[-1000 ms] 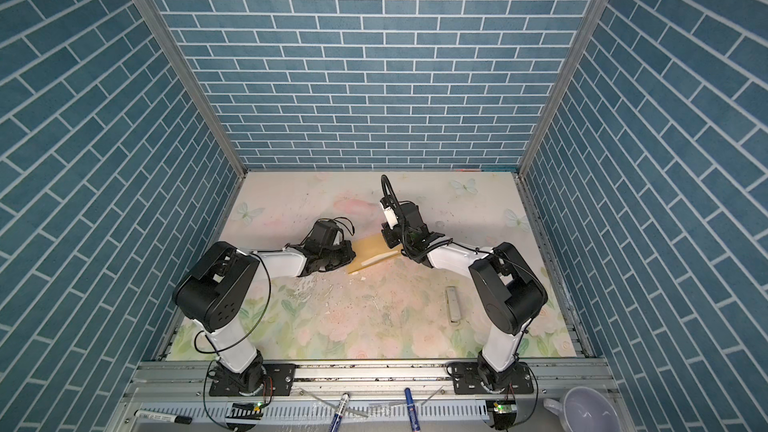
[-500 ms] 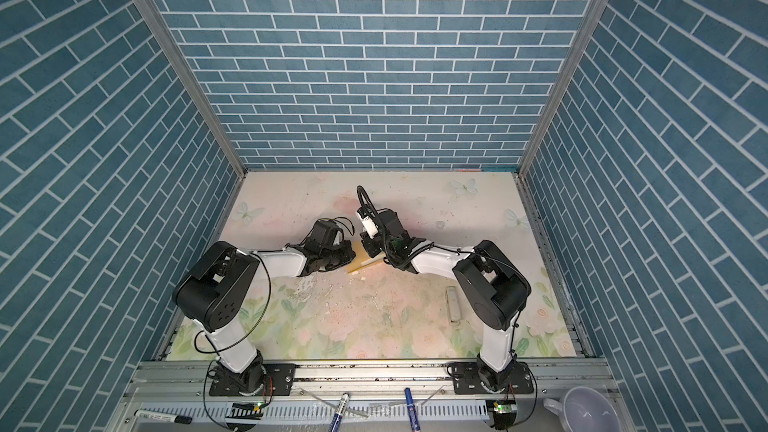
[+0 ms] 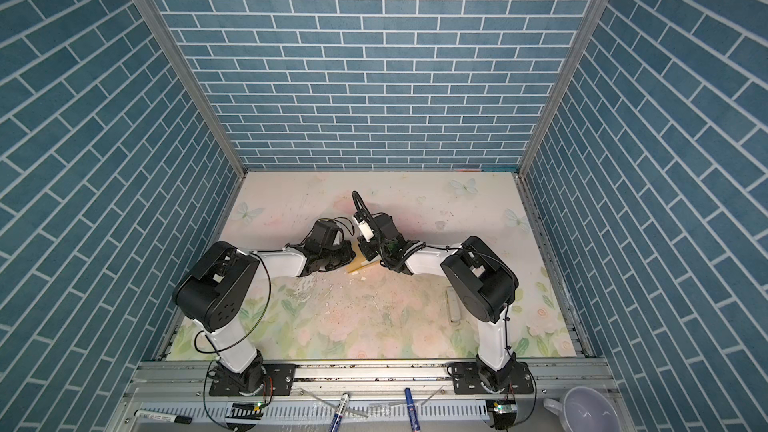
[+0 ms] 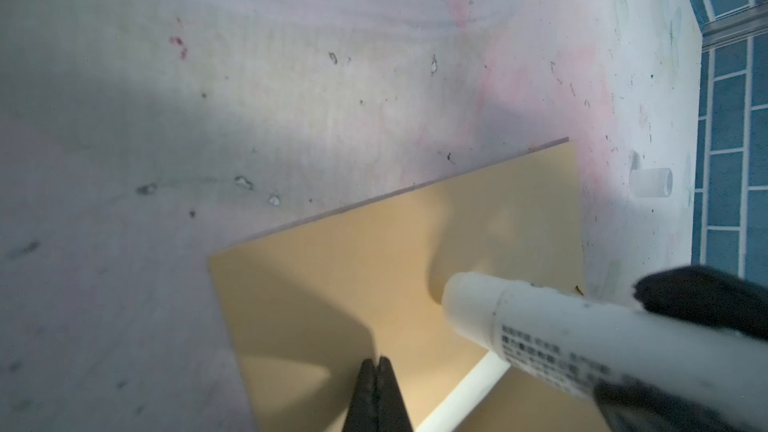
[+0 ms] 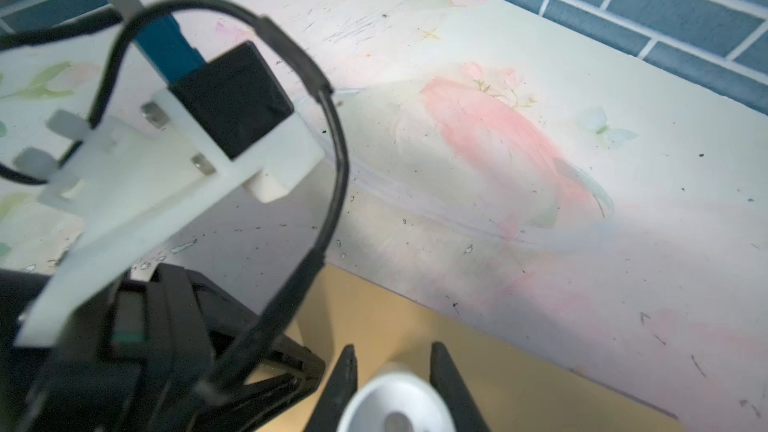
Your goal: Place the letter into the envelope and seal it
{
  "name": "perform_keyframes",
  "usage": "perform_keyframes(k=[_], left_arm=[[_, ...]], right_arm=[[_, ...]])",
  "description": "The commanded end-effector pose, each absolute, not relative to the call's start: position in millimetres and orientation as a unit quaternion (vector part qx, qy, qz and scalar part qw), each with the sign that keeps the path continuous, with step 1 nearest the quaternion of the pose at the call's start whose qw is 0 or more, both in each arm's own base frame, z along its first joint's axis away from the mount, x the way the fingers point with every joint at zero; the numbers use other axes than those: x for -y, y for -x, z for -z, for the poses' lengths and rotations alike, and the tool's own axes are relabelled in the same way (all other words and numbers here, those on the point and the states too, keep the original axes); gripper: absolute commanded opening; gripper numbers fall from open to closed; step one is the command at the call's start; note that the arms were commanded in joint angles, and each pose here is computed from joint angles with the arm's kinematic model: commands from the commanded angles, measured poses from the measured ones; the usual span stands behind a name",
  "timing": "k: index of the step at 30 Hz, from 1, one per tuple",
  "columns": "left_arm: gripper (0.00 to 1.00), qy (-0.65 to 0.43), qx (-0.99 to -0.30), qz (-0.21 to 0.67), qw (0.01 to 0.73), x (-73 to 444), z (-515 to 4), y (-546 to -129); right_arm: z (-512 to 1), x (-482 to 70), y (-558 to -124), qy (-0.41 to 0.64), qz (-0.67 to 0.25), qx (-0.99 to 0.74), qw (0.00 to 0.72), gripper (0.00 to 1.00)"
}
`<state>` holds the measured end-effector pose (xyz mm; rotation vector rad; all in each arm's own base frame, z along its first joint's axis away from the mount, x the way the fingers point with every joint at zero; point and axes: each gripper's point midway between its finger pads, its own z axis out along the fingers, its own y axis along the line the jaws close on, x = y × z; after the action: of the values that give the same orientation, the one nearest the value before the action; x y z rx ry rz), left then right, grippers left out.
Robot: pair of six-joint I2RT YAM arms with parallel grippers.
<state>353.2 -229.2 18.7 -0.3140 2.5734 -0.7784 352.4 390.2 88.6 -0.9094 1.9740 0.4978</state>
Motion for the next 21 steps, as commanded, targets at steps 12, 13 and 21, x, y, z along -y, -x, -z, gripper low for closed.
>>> perform_keyframes(k=[12, 13, 21], left_arm=[[0.0, 0.139, -0.963, 0.187, 0.133, 193.9, 44.2, -310.7], [0.0, 0.14, -0.963, 0.186, 0.133, 193.6, 44.2, -310.9], [0.0, 0.14, -0.964, 0.185, 0.133, 193.1, 44.9, -310.2]], right_arm=[[-73.7, -389.2, -356.1, 0.404, -0.149, -0.791, 0.434, 0.0], [-72.8, -386.5, -356.7, 0.404, -0.142, -0.793, 0.434, 0.0], [-63.5, -365.3, -360.8, 0.403, -0.094, -0.805, 0.424, 0.0]])
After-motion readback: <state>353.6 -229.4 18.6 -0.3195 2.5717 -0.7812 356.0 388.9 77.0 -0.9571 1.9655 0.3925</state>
